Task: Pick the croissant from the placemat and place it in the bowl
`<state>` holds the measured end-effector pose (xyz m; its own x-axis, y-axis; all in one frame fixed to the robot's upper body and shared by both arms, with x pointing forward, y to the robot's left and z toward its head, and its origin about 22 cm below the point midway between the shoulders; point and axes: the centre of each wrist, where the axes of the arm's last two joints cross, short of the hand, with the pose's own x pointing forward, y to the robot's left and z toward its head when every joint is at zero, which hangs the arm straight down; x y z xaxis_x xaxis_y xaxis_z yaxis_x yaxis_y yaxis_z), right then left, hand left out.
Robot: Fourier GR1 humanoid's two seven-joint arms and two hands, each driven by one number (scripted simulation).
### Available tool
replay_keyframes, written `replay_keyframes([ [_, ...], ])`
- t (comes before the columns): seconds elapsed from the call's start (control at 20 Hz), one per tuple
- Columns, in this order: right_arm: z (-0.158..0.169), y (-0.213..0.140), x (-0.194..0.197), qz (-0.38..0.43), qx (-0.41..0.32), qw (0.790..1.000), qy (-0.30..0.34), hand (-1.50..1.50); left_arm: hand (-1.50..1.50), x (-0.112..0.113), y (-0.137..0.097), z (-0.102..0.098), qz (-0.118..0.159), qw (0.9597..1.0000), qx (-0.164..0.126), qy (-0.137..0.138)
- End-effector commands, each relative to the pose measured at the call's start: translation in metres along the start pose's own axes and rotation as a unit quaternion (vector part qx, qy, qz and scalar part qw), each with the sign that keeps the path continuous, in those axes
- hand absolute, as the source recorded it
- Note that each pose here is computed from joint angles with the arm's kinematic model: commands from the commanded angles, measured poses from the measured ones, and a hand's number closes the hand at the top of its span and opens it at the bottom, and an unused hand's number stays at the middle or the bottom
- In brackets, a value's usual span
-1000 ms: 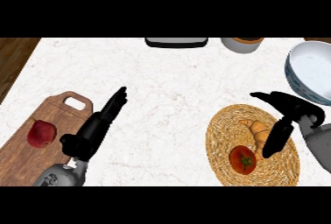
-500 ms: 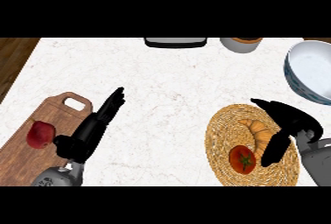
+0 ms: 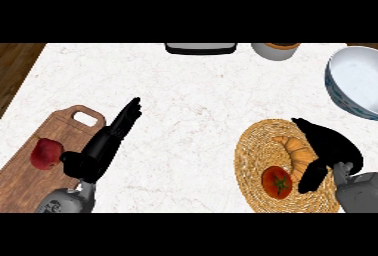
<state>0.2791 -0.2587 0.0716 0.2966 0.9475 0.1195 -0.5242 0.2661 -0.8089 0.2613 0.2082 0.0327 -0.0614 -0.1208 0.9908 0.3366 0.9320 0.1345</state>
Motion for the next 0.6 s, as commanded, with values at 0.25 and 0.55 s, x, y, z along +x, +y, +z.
replay_keyframes([
  [0.25,-0.013,0.015,-0.012,0.001,0.011,0.999,0.036,-1.5,0.0,0.003,-0.003,-0.004,0.0,1.0,-0.002,0.005],
  [0.55,-0.037,0.047,-0.018,-0.008,0.008,1.0,0.022,-1.5,0.0,0.006,-0.001,0.005,0.008,1.0,-0.001,0.006],
])
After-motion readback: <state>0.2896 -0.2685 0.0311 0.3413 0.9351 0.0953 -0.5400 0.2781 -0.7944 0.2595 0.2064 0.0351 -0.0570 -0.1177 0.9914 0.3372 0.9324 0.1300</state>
